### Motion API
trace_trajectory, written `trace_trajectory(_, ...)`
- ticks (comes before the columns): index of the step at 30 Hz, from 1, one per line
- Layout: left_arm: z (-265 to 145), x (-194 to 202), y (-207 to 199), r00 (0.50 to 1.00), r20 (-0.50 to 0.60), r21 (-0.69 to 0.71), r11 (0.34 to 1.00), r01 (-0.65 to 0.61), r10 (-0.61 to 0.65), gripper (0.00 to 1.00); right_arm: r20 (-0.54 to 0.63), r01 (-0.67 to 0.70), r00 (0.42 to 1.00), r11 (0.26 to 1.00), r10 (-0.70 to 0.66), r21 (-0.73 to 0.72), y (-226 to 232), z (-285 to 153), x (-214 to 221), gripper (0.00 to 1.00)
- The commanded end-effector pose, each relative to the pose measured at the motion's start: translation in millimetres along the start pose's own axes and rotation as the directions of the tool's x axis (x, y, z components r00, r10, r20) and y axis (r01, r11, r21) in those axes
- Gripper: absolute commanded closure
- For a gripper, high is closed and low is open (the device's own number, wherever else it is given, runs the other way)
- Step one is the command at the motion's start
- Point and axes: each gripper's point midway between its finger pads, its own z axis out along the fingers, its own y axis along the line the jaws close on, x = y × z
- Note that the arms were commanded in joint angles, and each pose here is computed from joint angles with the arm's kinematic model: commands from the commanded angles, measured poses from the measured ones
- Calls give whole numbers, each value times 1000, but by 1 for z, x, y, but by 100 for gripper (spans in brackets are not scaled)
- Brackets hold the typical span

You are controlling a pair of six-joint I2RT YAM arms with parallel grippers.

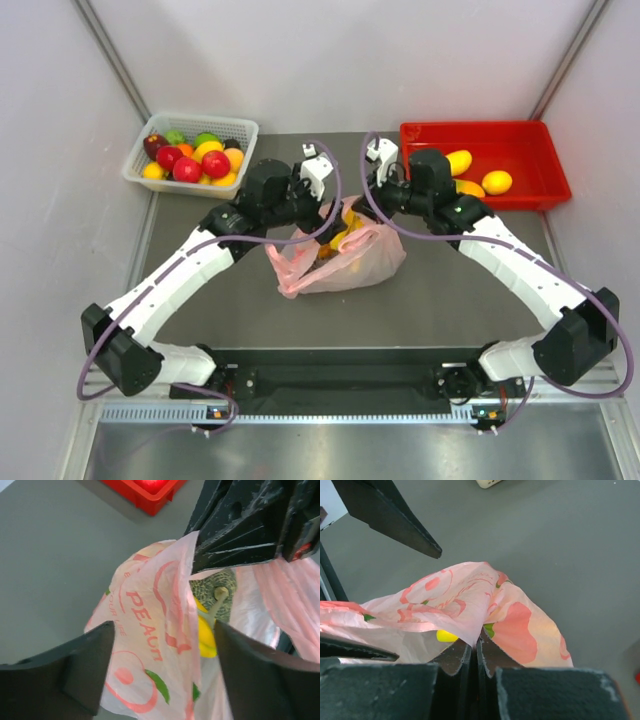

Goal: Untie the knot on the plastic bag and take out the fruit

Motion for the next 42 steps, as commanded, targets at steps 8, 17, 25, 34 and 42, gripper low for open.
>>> trace_trajectory(8, 14, 3, 49, 1000, -7, -246, 969, 0, -2, 100, 69, 44, 997, 998, -47, 45, -2, -11, -37, 92)
trace_trajectory(17, -18, -56, 81, 979, 203, -444, 894, 60, 35, 100, -110, -11, 994, 987, 29, 163, -21, -14, 14, 70)
trace_trajectory(25, -26, -97, 99, 951, 306, -488, 865, 114, 48, 100, -178, -18, 983, 981, 53, 195, -10, -21, 44, 57)
trace_trajectory(34, -63, -129, 114, 900, 433, -521, 826, 212, 42, 100, -118, -63, 985, 908, 122, 414, -38, -40, 33, 39)
trace_trajectory(42, -38, -34, 92, 944, 303, -429, 866, 258, -131, 100, -57, -83, 992, 935, 109, 344, -9, -35, 10, 29)
